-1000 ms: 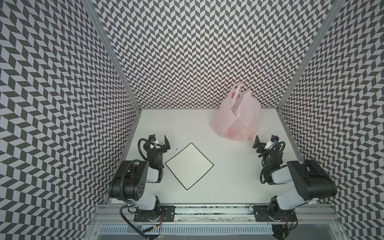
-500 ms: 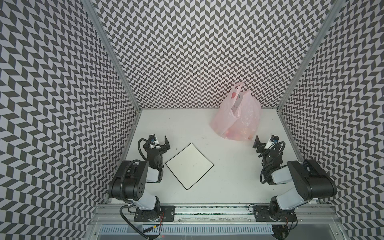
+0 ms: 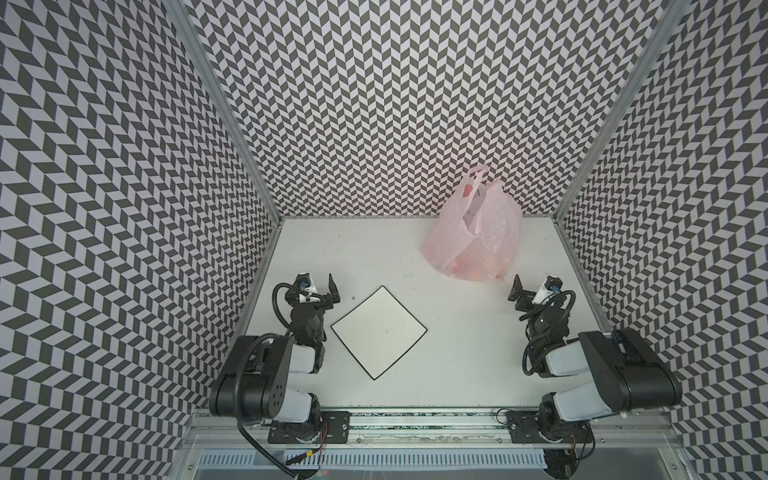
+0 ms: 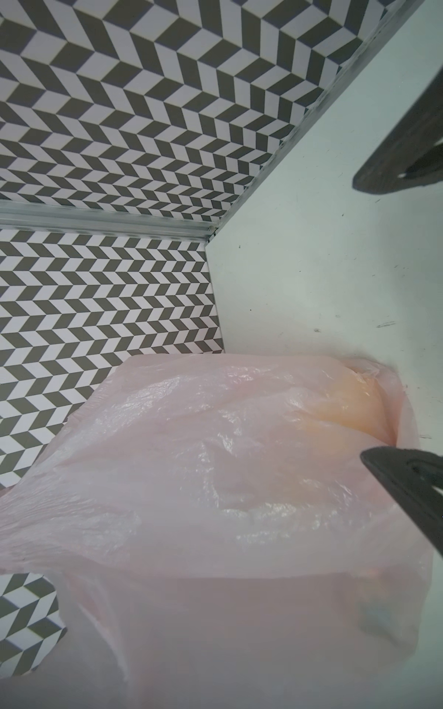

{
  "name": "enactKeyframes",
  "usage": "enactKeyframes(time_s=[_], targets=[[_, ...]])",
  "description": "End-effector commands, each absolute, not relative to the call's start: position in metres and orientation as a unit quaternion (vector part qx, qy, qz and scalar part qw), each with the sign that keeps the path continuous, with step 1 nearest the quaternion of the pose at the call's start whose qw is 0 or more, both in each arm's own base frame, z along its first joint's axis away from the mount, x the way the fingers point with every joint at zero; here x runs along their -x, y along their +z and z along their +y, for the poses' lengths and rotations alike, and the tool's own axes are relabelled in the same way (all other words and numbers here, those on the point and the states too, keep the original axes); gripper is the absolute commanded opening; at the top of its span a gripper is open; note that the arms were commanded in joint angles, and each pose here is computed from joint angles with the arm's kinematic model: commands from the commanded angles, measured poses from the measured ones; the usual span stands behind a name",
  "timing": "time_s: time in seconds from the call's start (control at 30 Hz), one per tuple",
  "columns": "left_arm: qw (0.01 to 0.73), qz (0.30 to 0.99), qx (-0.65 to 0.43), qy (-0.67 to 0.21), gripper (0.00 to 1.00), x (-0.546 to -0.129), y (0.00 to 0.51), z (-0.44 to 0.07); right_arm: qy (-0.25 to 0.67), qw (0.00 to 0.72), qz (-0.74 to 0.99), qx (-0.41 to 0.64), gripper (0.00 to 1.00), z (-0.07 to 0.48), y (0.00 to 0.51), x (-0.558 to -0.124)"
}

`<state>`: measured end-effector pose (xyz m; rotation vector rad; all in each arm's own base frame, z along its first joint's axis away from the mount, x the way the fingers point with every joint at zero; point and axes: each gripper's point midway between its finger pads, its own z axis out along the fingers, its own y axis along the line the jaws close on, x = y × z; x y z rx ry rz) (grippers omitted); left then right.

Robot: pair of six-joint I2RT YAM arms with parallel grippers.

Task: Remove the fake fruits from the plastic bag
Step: 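Reach both grippers toward the pink bag, right gripper grasping a bag handle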

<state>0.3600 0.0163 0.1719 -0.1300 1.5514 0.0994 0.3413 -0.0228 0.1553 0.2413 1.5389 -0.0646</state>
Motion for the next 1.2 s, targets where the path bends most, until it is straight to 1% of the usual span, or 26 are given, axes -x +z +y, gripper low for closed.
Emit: enactKeyframes(time_s=[0.0, 0.1, 0.13, 0.2, 0.23, 0.33, 0.4, 0.5, 0.6, 0.67, 0.77, 0.8, 0.87, 0.97, 1.07, 1.13, 1.17], targets=[[0.725, 0.688, 0.019, 0.029, 1.0, -0.365, 0.207, 0.002, -0.016, 0.763, 0.634, -0.129, 0.99, -0.027, 0.209, -0.327], [0.733, 0.68, -0.013, -0.014, 1.0, -0.374, 0.24, -0.017, 0.027, 0.733, 0.659, -0.166, 1.0, -0.026, 0.222, -0.335], [0.734, 0.678, -0.023, -0.034, 1.0, -0.377, 0.25, -0.025, 0.039, 0.725, 0.665, -0.177, 1.0, -0.025, 0.233, -0.339], [0.73, 0.677, -0.039, -0.086, 1.0, -0.386, 0.271, -0.044, 0.065, 0.709, 0.681, -0.172, 1.0, -0.017, 0.244, -0.346], [0.726, 0.677, -0.05, -0.107, 1.0, -0.39, 0.28, -0.054, 0.081, 0.706, 0.688, -0.151, 0.99, -0.008, 0.251, -0.35], [0.71, 0.682, -0.084, -0.151, 1.0, -0.4, 0.296, -0.092, 0.168, 0.692, 0.702, -0.019, 1.0, 0.049, 0.279, -0.364], [0.701, 0.683, -0.103, -0.18, 1.0, -0.404, 0.305, -0.119, 0.205, 0.679, 0.704, 0.033, 0.96, 0.077, 0.293, -0.373], [0.68, 0.688, -0.109, -0.227, 1.0, -0.409, 0.316, -0.154, 0.223, 0.655, 0.716, 0.091, 0.93, 0.115, 0.31, -0.392], [0.657, 0.698, -0.118, -0.259, 1.0, -0.412, 0.32, -0.186, 0.223, 0.648, 0.719, 0.116, 0.92, 0.147, 0.324, -0.412], [0.647, 0.702, -0.127, -0.27, 1.0, -0.411, 0.32, -0.203, 0.228, 0.647, 0.719, 0.114, 0.91, 0.162, 0.329, -0.426], [0.632, 0.708, -0.125, -0.289, 1.0, -0.411, 0.321, -0.217, 0.239, 0.647, 0.721, 0.065, 0.87, 0.167, 0.333, -0.454], [0.626, 0.712, -0.121, -0.294, 1.0, -0.412, 0.321, -0.221, 0.243, 0.646, 0.722, 0.044, 0.85, 0.167, 0.334, -0.463], [0.617, 0.717, -0.116, -0.303, 1.0, -0.411, 0.323, -0.226, 0.245, 0.643, 0.726, 0.006, 0.84, 0.165, 0.332, -0.481], [0.603, 0.725, -0.098, -0.317, 1.0, -0.411, 0.322, -0.228, 0.245, 0.638, 0.73, -0.023, 0.81, 0.168, 0.326, -0.503], [0.594, 0.73, -0.088, -0.327, 0.99, -0.408, 0.323, -0.23, 0.259, 0.635, 0.728, -0.019, 0.72, 0.18, 0.323, -0.517], [0.59, 0.732, -0.085, -0.331, 0.99, -0.407, 0.323, -0.23, 0.259, 0.637, 0.726, -0.011, 0.61, 0.187, 0.322, -0.522], [0.587, 0.734, -0.083, -0.332, 0.99, -0.406, 0.323, -0.23, 0.258, 0.639, 0.725, -0.005, 0.54, 0.191, 0.322, -0.522]])
